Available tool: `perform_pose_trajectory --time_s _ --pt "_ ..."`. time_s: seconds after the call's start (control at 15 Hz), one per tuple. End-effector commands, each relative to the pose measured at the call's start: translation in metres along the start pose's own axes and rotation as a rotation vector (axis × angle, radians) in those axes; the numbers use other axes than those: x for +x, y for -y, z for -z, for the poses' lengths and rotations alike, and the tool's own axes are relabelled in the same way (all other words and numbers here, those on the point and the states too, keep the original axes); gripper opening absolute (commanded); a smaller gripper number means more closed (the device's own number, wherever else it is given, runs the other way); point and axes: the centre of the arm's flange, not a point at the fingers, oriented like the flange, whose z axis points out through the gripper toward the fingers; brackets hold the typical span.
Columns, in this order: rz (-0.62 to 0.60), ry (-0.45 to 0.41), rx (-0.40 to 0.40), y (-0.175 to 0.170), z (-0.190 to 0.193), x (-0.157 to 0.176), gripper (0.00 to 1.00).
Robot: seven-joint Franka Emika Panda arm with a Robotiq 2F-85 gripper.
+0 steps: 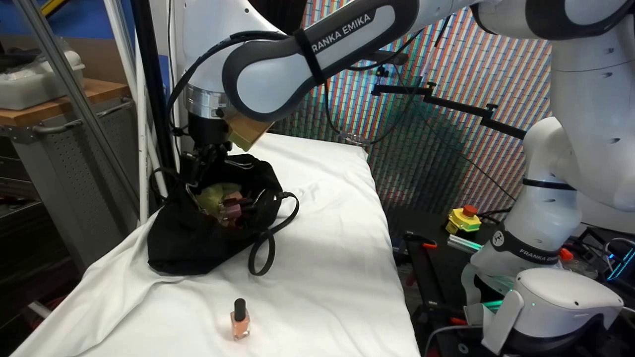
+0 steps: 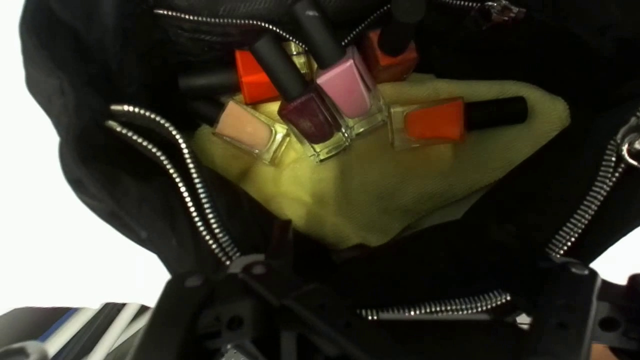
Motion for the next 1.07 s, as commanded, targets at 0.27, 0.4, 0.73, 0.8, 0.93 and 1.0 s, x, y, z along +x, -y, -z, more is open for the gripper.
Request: perform_pose_trajectory --time_s 0.27,0.4,0.73,0.8,0.93,1.0 --pt "0.031 0.073 0.011 0.015 0.017 -0.038 0.99" --pt "0.040 0.101 0.025 0.025 0.021 -0.062 1.00" --pt "0.070 0.137 0.045 0.054 0.033 -0.122 1.00" --pt "0.078 0.146 0.049 0.061 0.037 -0.133 1.00" --pt "0.104 0.165 0.069 0.077 0.042 -0.154 1.00" --pt "0.123 0.174 0.080 0.088 0.040 -0.165 1.00"
